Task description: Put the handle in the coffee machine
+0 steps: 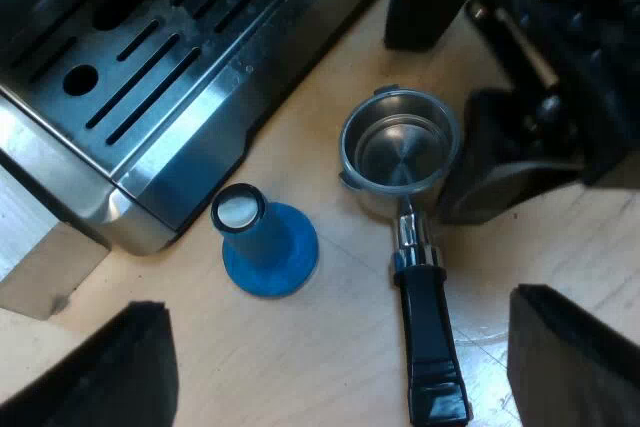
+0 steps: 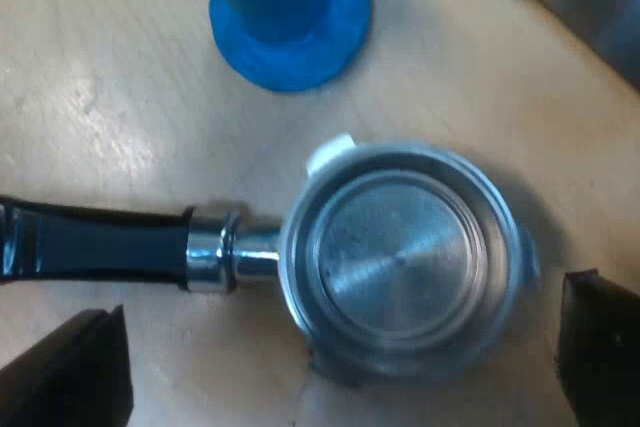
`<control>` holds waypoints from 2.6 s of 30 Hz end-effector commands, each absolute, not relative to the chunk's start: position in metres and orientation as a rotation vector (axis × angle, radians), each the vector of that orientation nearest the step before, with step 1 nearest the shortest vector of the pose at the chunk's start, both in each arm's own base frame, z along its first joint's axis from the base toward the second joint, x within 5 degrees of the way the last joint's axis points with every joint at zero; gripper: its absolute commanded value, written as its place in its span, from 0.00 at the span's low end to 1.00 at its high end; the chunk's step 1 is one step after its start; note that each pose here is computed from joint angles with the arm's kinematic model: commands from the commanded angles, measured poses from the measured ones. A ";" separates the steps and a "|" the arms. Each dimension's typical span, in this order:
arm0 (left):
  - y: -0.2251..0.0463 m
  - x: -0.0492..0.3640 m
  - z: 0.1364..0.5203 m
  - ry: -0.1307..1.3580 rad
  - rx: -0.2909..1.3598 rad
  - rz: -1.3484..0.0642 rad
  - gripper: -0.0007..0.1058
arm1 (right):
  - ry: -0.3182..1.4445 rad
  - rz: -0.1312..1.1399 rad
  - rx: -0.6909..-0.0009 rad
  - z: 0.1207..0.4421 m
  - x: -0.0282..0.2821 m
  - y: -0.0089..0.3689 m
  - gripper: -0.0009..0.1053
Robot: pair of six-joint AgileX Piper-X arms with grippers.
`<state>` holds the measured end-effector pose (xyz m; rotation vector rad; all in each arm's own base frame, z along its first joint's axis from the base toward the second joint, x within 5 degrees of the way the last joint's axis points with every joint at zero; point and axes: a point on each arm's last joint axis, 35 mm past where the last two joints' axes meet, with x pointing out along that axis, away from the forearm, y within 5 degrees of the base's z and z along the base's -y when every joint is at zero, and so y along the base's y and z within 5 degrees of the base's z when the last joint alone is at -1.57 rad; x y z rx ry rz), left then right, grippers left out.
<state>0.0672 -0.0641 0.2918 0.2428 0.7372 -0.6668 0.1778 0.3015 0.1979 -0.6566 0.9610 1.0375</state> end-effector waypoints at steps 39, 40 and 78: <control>-0.065 0.067 0.293 0.727 0.224 -0.666 0.66 | 1.048 1.043 -0.689 0.166 0.204 0.310 0.69; -0.065 0.067 0.293 0.727 0.224 -0.666 0.66 | 1.052 1.041 -0.689 0.166 0.204 0.309 0.61; -0.068 0.064 0.291 0.759 0.197 -0.777 0.66 | 1.184 0.938 -0.674 0.218 0.182 0.275 0.01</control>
